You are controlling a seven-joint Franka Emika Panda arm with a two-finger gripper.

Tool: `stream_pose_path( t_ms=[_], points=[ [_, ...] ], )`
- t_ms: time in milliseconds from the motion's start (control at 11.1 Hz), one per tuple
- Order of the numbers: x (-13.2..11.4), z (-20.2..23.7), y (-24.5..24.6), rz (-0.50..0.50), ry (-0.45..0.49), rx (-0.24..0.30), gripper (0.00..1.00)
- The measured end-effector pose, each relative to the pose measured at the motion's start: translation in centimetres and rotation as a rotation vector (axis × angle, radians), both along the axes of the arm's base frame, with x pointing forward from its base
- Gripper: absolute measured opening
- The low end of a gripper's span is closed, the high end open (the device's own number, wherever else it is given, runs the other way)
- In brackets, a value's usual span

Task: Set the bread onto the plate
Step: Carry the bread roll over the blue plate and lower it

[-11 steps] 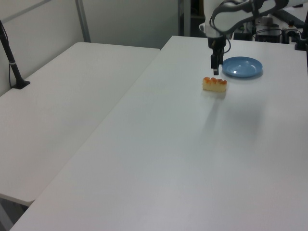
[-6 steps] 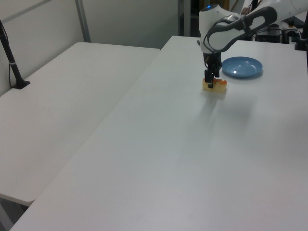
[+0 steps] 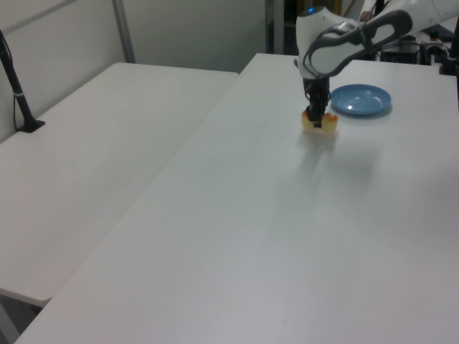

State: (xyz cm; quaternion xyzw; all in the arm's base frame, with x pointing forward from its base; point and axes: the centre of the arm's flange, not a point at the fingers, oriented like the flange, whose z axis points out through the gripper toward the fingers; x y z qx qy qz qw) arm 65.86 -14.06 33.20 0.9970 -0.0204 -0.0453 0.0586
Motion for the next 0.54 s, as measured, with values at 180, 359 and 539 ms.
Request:
stream_pose_path(
  t_ms=[180, 359, 539],
  points=[
    [-1.5, 3.1, -3.1, 0.011, 0.026, 0.015, 0.31],
    [-3.5, 4.1, -8.7, -0.006, 0.033, 0.014, 0.31],
    [-5.8, 3.3, -14.7, -0.007, 0.037, 0.013, 0.32]
  ],
)
